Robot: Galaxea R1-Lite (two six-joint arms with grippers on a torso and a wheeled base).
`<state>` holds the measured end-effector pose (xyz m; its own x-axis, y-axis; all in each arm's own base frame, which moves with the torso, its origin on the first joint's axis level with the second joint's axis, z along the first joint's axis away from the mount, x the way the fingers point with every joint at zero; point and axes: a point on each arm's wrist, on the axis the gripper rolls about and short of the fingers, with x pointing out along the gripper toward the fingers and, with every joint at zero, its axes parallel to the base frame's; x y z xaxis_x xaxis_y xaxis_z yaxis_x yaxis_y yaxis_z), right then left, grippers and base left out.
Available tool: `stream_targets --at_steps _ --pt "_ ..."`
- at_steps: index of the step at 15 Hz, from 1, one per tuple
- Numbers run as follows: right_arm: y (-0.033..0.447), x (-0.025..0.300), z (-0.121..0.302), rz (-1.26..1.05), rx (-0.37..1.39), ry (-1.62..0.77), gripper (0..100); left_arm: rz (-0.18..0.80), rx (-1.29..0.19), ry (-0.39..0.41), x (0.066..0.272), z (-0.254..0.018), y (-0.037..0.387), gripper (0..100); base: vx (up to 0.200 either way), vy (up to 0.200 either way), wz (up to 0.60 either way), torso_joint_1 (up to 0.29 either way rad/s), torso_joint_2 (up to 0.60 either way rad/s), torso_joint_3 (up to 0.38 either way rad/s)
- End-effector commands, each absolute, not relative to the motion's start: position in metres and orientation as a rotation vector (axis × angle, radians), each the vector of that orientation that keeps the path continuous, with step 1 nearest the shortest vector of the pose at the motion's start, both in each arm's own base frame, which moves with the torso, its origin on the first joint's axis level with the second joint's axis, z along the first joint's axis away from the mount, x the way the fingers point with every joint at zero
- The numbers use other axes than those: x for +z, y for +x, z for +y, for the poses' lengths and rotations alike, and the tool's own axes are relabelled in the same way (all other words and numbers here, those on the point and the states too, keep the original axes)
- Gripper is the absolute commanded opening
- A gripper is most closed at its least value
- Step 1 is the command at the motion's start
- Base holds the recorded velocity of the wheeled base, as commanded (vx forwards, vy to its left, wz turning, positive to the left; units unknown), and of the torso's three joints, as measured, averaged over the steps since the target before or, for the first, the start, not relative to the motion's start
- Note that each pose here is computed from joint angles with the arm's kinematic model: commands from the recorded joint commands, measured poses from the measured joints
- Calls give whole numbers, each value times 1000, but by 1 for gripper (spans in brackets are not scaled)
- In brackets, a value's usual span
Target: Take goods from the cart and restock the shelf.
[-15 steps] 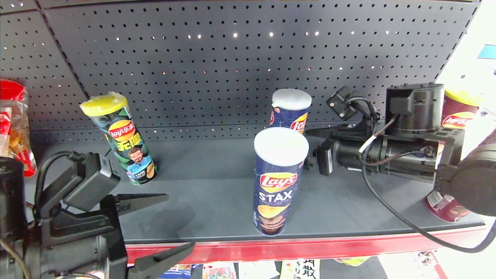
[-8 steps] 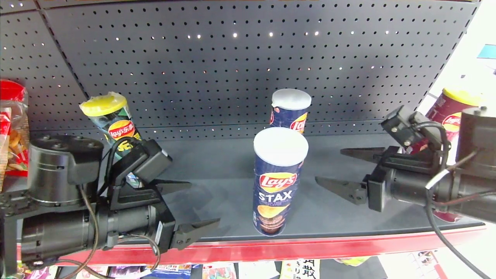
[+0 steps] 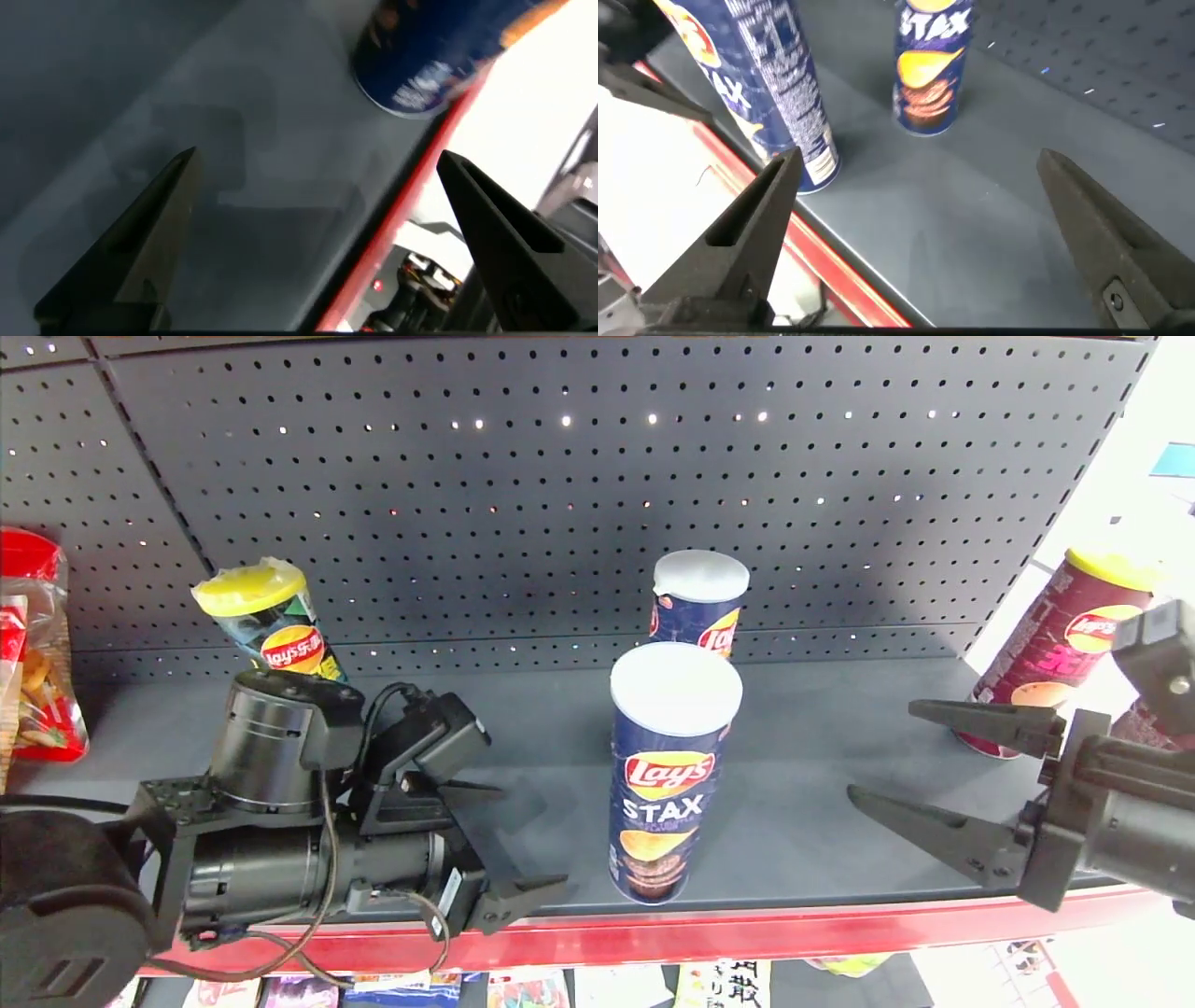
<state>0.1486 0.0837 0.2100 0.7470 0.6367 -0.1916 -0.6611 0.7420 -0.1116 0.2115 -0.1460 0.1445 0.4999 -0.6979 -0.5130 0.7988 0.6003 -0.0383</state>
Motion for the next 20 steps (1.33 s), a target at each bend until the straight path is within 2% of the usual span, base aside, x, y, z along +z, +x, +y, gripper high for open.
stream_targets --at_steps 1,8,20 --pt "140 217 79 100 709 -172 100 533 -909 220 140 -155 223 100 0 0 0 0 0 0" --pt "138 222 78 78 695 -169 100 531 -952 233 136 -178 235 100 0 0 0 0 0 0" --pt "139 223 78 76 697 -168 100 530 -977 239 132 -196 246 100 0 0 0 0 0 0"
